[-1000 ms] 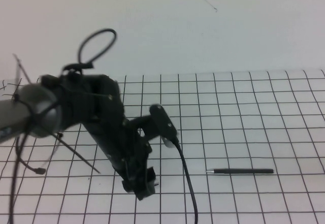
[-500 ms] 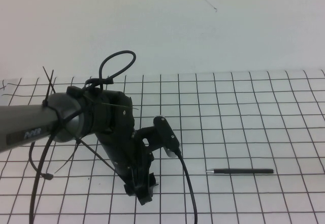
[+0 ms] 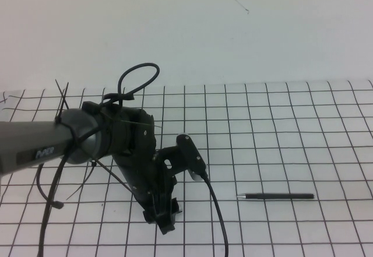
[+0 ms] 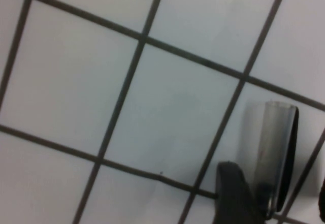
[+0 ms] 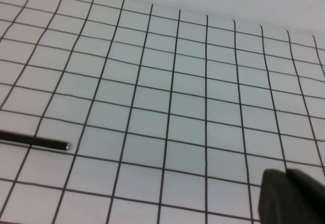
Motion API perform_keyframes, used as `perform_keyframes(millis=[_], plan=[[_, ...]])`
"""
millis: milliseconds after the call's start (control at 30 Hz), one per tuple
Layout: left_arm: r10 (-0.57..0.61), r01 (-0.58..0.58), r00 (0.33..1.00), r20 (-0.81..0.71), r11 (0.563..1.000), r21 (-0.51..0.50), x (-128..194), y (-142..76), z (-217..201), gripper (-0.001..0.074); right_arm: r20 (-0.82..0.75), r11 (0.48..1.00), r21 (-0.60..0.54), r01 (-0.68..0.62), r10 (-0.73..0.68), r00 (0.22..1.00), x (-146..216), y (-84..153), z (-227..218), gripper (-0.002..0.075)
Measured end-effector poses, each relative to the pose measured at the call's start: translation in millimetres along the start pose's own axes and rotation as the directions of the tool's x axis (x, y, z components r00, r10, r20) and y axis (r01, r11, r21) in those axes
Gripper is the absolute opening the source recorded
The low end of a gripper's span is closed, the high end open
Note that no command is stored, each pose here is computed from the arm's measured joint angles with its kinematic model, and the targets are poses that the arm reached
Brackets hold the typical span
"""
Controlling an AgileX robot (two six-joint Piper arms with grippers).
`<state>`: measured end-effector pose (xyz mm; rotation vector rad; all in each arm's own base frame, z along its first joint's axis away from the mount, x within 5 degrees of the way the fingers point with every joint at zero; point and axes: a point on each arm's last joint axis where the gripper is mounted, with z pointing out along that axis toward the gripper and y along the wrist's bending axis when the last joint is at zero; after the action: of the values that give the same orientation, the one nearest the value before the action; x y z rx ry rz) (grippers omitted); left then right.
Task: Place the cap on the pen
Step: Put the cap on the pen
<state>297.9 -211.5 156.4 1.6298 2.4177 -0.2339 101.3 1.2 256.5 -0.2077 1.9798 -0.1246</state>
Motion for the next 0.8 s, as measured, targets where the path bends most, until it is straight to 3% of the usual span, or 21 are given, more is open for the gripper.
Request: perform_keyframes(millis=[200, 500, 800], plan=[[0.001, -0.001, 1.0, -0.006, 1.0, 0.003, -0.2, 0.7, 2.3, 0.0317, -0.004, 1.0, -0.001, 0.0, 0.0, 1.0, 0.4, 0.0, 0.0, -0.0003], [0.002, -0.002, 1.0, -0.009, 1.0, 0.005, -0.1, 0.7, 2.1, 0.0106, -0.009, 1.0, -0.001, 0.0, 0.0, 1.0, 0.8, 0.1, 0.0, -0.0004], [0.006, -0.002, 0.998, -0.06, 0.998, 0.066, -1.7, -1.6, -2.7, 0.0073, -0.005, 1.0, -0.001, 0.0, 0.0, 1.0, 0.5, 0.1, 0.0, -0.0004]])
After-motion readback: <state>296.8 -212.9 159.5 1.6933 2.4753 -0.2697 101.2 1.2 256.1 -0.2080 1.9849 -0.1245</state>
